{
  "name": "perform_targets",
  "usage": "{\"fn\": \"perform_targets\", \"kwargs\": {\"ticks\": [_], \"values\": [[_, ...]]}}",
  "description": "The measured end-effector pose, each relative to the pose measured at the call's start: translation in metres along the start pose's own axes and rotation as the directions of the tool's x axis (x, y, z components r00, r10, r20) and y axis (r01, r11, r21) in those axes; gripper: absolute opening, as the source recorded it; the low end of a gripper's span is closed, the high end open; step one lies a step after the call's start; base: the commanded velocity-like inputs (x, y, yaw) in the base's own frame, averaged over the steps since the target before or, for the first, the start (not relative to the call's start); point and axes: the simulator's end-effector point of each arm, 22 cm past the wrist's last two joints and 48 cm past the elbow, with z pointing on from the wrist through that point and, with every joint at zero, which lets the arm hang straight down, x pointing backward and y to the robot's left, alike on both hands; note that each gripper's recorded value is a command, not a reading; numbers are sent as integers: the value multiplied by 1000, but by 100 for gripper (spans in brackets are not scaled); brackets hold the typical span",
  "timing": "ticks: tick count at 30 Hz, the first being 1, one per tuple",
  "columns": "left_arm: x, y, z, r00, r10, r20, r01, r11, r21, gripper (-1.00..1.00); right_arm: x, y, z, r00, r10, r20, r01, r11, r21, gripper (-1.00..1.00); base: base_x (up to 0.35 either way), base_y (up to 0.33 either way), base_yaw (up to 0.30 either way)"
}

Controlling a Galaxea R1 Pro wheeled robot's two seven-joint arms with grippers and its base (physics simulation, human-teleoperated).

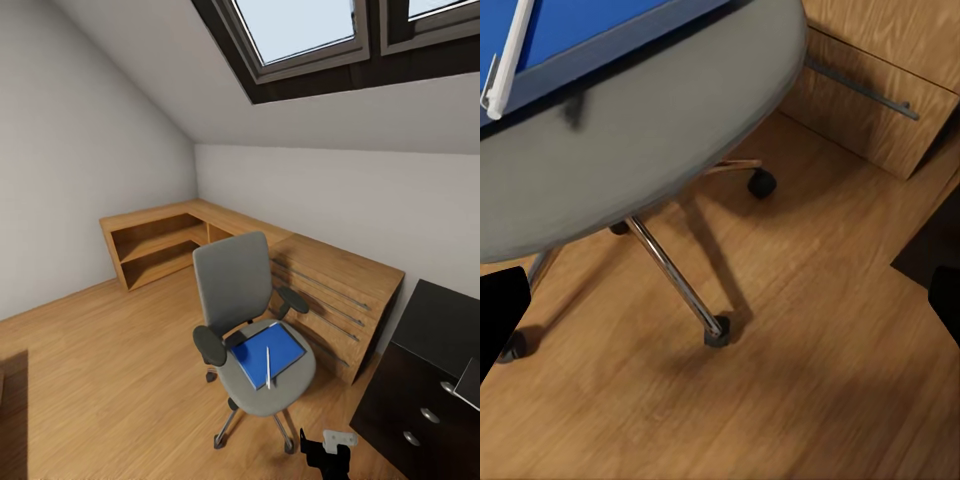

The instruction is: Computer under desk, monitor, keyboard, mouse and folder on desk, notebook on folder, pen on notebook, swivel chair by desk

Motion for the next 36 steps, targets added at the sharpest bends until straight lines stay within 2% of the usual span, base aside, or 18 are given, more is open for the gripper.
{"fn": "perform_targets", "kwargs": {"ticks": [22, 28, 36], "values": [[-1, 2, 1, 1000, 1, 1, -1, 1000, -3, 100, 0, 3, 0, 1000, 3, 0, -3, 1000, -4, 100, 0, 0, 0], [-1, 2, 1, 1000, 1, 1, -1, 1000, -3, 100, 0, 5, -1, 1000, 5, -1, -5, 1000, -5, 100, 0, 0, 152], [-15, 3, 0, 997, -36, 65, 36, 999, -3, 100, 1, 6, -1, 1000, 4, -1, -4, 1000, -7, 100, 0, -156, 225]]}}
